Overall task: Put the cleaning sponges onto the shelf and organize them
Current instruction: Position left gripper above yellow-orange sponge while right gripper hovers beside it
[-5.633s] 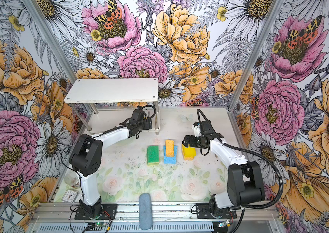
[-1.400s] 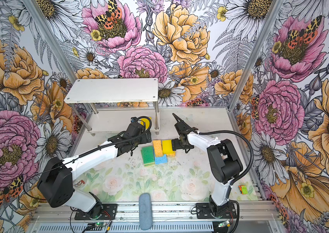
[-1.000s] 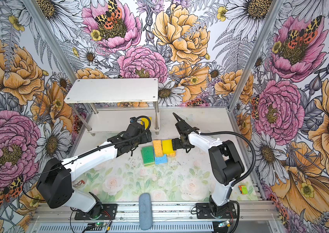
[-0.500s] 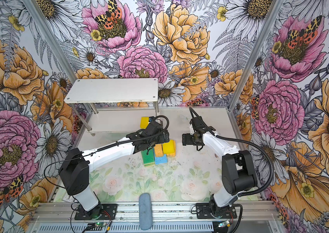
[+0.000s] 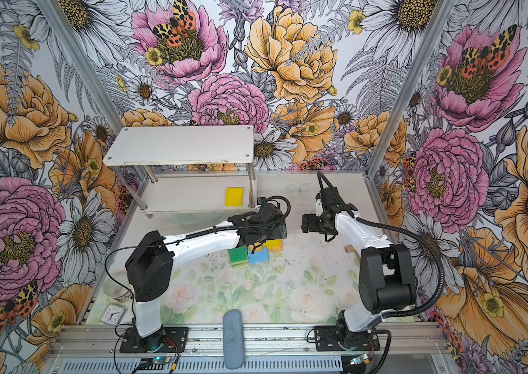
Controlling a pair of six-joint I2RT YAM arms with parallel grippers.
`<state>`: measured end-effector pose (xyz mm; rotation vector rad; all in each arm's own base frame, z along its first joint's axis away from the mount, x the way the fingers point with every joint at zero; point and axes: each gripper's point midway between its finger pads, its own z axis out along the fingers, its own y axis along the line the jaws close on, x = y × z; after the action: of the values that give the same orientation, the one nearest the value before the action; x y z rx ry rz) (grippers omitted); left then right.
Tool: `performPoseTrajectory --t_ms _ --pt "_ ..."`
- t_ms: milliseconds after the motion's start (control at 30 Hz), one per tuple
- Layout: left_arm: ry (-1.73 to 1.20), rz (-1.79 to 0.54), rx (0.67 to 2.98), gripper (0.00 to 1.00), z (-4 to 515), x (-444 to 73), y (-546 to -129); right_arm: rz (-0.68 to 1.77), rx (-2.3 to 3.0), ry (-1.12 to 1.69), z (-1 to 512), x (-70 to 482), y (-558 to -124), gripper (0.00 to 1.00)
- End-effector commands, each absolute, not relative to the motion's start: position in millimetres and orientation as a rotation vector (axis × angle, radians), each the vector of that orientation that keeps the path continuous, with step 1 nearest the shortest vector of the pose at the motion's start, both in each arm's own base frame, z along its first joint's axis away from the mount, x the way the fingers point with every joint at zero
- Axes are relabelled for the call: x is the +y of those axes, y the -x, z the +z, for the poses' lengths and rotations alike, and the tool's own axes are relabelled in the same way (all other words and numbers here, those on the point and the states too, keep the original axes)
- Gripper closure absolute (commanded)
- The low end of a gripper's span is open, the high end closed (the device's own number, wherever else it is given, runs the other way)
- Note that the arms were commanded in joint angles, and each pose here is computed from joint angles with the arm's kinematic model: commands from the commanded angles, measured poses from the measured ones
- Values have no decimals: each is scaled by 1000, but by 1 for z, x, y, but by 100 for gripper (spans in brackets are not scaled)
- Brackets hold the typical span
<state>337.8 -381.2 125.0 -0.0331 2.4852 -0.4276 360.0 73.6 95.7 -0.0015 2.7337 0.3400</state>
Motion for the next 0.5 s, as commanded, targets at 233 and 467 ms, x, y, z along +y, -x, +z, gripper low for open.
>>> performPoseTrajectory --t_ms 233,467 --pt "22 -437 2528 1 117 -403 -333 371 2745 12 92 75 -356 9" --pt "36 -385 2498 1 127 -394 -333 388 2744 15 92 77 -357 9"
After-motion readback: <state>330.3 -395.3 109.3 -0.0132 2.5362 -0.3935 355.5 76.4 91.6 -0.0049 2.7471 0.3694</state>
